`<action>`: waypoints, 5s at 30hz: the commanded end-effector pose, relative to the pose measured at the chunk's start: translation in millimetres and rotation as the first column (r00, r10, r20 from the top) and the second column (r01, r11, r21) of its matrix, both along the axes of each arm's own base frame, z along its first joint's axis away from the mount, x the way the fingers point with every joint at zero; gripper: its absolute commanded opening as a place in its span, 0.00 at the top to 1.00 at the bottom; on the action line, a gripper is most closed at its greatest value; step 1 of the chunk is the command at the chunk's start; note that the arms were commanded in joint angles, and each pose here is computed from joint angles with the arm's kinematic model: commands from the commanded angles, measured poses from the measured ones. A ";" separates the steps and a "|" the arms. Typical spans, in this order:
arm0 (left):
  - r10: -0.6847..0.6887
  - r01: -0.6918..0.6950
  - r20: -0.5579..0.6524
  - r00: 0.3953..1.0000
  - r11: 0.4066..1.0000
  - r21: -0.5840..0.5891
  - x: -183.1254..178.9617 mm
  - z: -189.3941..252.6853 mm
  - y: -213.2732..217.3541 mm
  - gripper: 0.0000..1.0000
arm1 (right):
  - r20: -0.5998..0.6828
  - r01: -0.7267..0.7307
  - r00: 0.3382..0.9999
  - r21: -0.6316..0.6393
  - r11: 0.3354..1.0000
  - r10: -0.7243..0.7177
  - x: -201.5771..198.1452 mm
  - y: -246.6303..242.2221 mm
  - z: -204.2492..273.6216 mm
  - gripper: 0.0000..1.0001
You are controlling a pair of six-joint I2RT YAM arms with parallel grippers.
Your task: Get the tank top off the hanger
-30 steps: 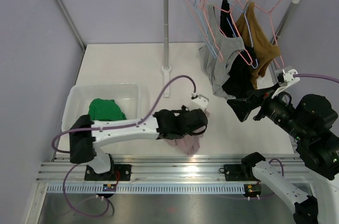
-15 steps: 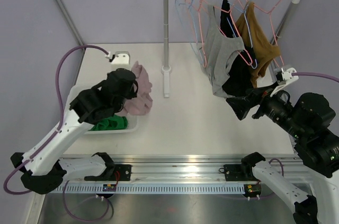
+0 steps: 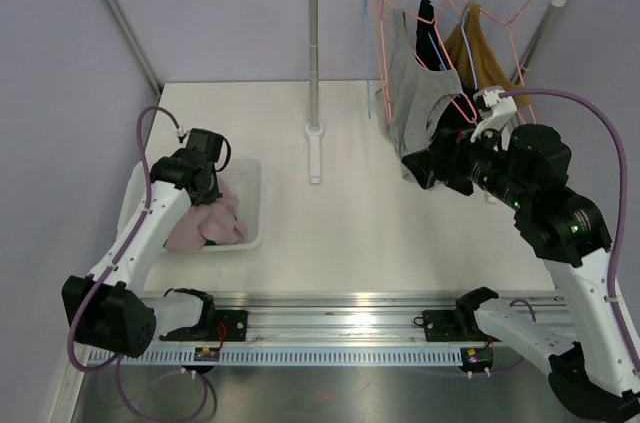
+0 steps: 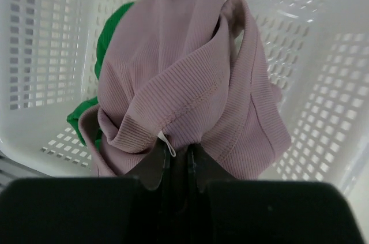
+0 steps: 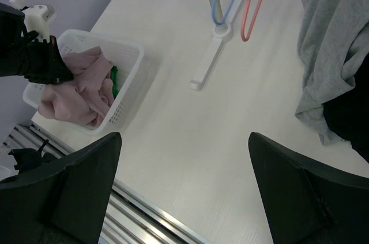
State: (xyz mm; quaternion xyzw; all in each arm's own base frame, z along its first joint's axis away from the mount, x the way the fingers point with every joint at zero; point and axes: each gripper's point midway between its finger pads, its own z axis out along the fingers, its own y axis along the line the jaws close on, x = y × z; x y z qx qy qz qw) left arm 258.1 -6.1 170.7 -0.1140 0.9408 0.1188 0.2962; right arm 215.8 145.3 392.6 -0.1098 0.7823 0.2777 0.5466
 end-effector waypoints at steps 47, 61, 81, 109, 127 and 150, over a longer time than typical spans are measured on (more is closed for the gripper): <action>-0.363 0.632 0.620 0.695 0.721 -0.285 -102.0 132.2 -86.7 0.01 | 0.005 0.227 0.971 -0.347 0.910 -0.240 279.3 -52.1 -7.7 0.76; -0.365 0.649 0.625 0.690 0.693 -0.312 -92.2 129.8 -96.1 0.01 | 0.091 0.242 0.970 -0.208 0.948 -0.227 247.7 -43.9 62.0 1.00; -0.428 0.787 0.746 0.510 0.582 -0.204 -47.0 235.3 -161.4 0.01 | -0.036 0.144 0.988 -0.099 0.985 -0.148 53.8 -47.9 62.9 1.00; -0.407 0.926 0.902 0.146 0.378 0.021 -57.1 324.8 -375.4 0.09 | 0.027 -0.278 0.960 0.045 0.959 0.277 -116.7 -6.3 63.3 1.00; -0.480 0.872 0.841 0.250 0.490 0.020 -35.1 269.4 -373.7 1.00 | -0.018 -0.244 0.970 0.011 0.970 0.244 -99.4 -8.3 48.4 1.00; -0.290 0.639 0.757 0.585 0.740 -0.210 -11.4 246.1 -221.0 1.00 | 0.334 -0.424 0.860 0.044 0.905 0.386 -120.7 15.5 85.0 1.00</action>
